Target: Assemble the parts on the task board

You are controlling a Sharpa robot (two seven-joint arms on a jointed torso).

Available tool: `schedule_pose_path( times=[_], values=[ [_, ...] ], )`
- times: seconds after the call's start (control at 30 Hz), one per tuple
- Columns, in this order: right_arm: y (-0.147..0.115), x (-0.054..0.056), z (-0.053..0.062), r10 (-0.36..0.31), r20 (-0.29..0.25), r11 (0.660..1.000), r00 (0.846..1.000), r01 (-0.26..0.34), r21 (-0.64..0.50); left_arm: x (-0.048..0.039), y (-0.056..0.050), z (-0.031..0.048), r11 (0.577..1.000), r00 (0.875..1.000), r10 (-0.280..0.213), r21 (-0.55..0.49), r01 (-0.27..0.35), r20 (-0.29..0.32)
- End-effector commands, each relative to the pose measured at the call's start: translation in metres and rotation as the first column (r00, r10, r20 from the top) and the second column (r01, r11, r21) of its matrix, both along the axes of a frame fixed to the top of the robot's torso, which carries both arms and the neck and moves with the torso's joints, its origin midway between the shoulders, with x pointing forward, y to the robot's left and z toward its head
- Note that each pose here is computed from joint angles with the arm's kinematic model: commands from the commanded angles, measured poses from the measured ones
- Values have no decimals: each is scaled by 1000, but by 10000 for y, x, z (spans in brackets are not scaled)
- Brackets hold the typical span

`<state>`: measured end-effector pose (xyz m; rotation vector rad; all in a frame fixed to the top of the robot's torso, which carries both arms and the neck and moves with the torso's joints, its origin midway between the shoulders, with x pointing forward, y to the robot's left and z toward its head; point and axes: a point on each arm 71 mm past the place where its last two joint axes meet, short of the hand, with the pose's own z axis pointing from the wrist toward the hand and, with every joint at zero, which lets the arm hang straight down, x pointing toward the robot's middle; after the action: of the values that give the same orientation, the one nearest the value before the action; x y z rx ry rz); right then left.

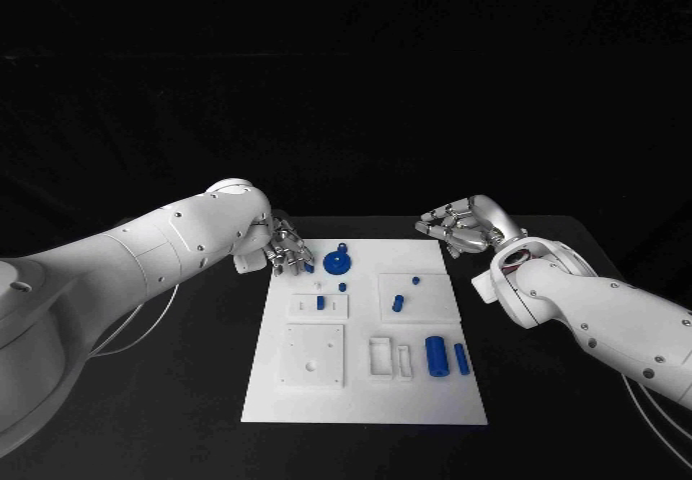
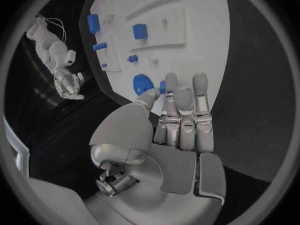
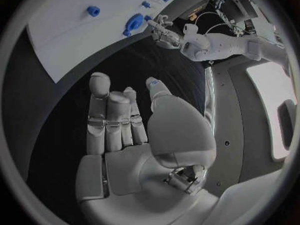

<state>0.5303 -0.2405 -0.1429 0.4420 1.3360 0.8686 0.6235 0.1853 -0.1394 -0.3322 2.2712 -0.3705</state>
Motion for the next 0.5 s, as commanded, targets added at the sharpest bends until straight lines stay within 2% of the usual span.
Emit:
schedule_pose_path(
  times=[0.03, 0.3, 0.5],
  values=[
    [4, -3, 5, 8, 4, 1000, 1000, -8, -7, -28, -18, -47, 1000, 1000, 1, -16, -2, -6],
    [-29, -4, 5, 2, 5, 1000, 1000, -2, -10, -92, 3, -21, 998, 999, 26, -58, -24, 39],
    [-61, -4, 6, -4, 6, 1000, 1000, 4, -12, -214, -8, 19, 997, 998, 23, -80, -17, 65]
  ],
)
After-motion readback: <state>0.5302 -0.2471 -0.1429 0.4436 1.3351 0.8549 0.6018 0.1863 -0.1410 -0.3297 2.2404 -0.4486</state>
